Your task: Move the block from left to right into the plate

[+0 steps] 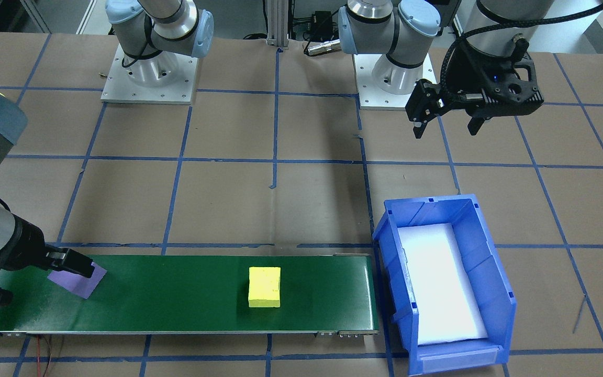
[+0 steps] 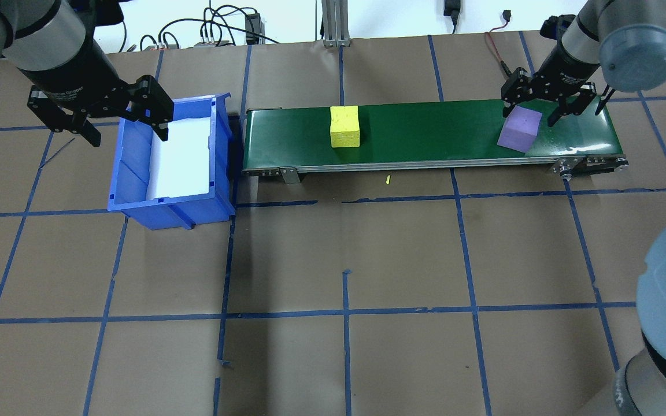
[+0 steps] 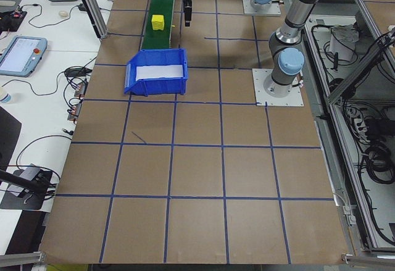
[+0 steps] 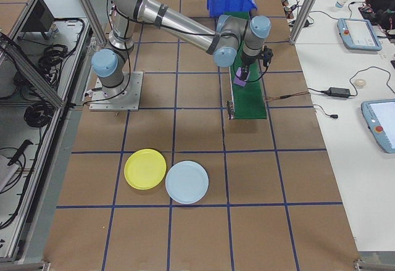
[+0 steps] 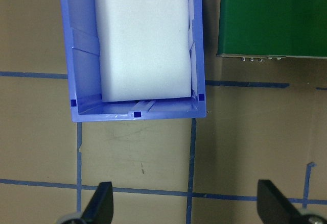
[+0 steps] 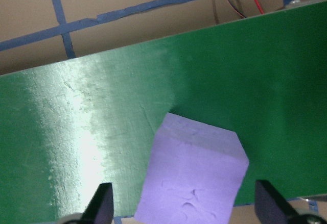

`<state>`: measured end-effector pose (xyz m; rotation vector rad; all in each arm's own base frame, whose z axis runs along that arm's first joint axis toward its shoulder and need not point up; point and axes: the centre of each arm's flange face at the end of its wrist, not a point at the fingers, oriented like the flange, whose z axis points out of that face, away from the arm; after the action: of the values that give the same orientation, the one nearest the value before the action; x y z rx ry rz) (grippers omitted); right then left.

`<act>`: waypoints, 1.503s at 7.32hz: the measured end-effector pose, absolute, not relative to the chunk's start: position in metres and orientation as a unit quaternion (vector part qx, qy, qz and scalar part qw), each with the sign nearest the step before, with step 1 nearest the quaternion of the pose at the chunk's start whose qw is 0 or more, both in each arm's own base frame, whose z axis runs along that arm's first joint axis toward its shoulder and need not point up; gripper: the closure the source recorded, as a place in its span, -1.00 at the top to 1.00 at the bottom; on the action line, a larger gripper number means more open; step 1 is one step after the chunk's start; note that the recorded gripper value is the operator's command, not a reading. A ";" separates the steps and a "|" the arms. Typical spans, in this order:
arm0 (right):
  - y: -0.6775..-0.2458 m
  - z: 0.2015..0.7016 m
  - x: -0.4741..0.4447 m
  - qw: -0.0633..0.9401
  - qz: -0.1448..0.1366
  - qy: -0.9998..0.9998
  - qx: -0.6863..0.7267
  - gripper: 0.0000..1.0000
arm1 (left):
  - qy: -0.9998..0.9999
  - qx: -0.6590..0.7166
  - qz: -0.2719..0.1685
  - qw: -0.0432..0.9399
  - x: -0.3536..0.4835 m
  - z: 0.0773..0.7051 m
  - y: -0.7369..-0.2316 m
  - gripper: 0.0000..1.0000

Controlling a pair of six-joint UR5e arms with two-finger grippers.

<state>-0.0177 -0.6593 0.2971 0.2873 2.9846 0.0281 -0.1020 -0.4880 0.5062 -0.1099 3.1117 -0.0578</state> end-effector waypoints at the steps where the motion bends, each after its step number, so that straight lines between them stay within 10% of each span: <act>1: -0.664 0.290 -0.018 0.075 0.001 0.993 0.090 0.76 | 0.999 -0.030 -0.011 0.011 -0.102 0.506 -0.487 0.99; 4: -0.661 0.272 -0.064 0.071 -0.016 0.997 0.027 0.00 | 1.000 -0.017 -0.001 0.009 -0.109 0.501 -0.487 0.99; 11: -0.528 0.338 -0.361 -0.058 -0.017 0.984 -0.167 0.03 | 1.000 -0.014 -0.003 0.008 -0.113 0.503 -0.486 1.00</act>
<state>-0.3606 -0.5275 0.3377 -0.5446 3.2105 -0.0560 -0.1131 -0.4857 0.5028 -0.0447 3.1254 -0.0097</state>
